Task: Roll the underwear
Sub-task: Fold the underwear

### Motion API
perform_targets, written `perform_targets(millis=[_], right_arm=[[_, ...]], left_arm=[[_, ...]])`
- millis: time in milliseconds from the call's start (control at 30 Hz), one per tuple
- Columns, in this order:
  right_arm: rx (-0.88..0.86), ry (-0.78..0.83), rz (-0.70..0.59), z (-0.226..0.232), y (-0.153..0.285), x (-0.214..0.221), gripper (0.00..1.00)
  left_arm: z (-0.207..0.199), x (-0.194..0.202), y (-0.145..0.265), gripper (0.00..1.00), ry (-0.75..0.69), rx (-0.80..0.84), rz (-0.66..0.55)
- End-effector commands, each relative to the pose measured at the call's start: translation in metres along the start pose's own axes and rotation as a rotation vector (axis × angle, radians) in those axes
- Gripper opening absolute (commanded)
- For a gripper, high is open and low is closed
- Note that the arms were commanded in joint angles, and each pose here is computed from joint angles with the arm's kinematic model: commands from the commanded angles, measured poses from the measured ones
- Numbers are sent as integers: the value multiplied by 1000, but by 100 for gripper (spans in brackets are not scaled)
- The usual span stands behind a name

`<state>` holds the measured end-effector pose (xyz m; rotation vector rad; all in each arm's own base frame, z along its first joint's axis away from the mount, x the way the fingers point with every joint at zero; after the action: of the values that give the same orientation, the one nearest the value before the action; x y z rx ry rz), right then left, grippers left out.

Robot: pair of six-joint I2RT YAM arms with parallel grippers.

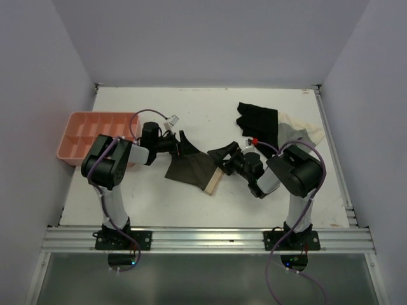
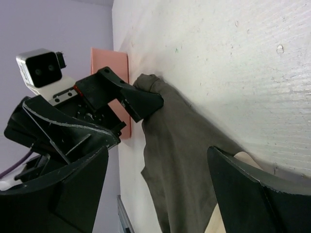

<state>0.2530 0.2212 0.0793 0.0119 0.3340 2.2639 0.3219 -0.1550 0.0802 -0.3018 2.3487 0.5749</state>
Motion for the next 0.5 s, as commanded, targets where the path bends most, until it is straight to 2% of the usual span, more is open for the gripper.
perform_targets(millis=[0, 167, 300, 467], right_arm=[[133, -28, -85, -34, 5, -2, 88], [218, -86, -95, -56, 12, 1, 89], [223, -86, -91, -57, 9, 1, 89], [209, -81, -67, -53, 7, 2, 88]], left_arm=[[8, -1, -1, 93, -13, -24, -9], [12, 1, 1, 92, -5, -43, -4], [-7, -13, 8, 92, -78, 77, -43], [-35, -37, 19, 86, -165, 153, -94]])
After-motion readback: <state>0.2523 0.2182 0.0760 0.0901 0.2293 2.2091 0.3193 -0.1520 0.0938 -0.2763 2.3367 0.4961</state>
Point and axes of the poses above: each gripper's point midway between its finger pads, its own y axis back along the fingers, its own z axis along the line the jaws close on, x = y × z, the point moved 10 cm from there along y, back along the fingers, and after that the axes turned 8 degrees about -y, right-handed, at the moved point
